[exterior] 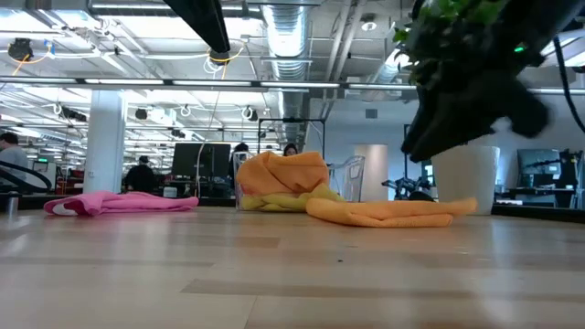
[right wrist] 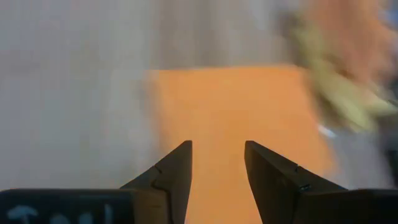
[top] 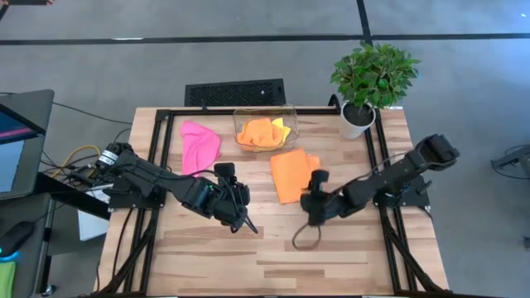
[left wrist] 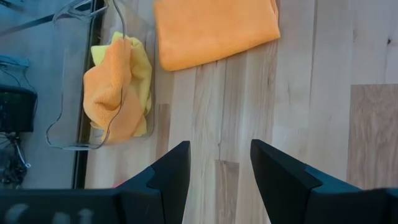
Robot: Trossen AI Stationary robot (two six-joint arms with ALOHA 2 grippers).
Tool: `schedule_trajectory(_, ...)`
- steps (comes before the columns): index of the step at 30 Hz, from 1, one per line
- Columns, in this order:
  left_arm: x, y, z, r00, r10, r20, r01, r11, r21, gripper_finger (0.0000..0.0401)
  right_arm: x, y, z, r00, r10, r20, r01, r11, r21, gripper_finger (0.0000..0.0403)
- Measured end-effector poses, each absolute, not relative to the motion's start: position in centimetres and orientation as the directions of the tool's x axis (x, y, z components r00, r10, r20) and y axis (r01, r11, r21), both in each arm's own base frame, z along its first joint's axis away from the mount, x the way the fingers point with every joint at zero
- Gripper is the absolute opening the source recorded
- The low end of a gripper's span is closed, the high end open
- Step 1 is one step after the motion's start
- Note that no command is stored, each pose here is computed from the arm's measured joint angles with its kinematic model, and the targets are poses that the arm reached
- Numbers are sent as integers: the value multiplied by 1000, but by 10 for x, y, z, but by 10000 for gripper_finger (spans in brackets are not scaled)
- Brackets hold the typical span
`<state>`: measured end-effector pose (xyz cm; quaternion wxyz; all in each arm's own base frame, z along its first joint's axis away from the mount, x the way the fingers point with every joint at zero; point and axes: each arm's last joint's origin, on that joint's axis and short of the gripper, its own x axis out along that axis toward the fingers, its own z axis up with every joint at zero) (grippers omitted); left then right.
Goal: Fold microfiber towels
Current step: Put the folded orange towel into the transparent bin
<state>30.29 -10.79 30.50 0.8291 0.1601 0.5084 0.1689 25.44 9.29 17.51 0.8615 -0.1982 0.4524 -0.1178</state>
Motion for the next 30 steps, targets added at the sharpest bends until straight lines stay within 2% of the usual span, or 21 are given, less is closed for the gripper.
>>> schedule_trajectory(4,303,-108,305,426,443,-789,-117,892,437,162,260,110,166,591,-247,-768,-166,894,-415,171)
schedule_trajectory(10,303,-108,305,427,442,-789,-132,894,429,162,269,107,136,523,-300,-798,-280,823,-493,171)
schedule_trajectory(15,304,-109,304,426,441,-790,-149,895,420,162,276,94,127,501,-389,-773,-226,804,-550,171)
schedule_trajectory(23,304,-109,304,426,442,-790,-153,895,418,162,280,86,125,471,-291,-833,-257,858,-445,171)
schedule_trajectory(30,304,-108,304,423,443,-791,-151,895,420,162,284,84,111,442,-337,-831,-252,843,-475,171)
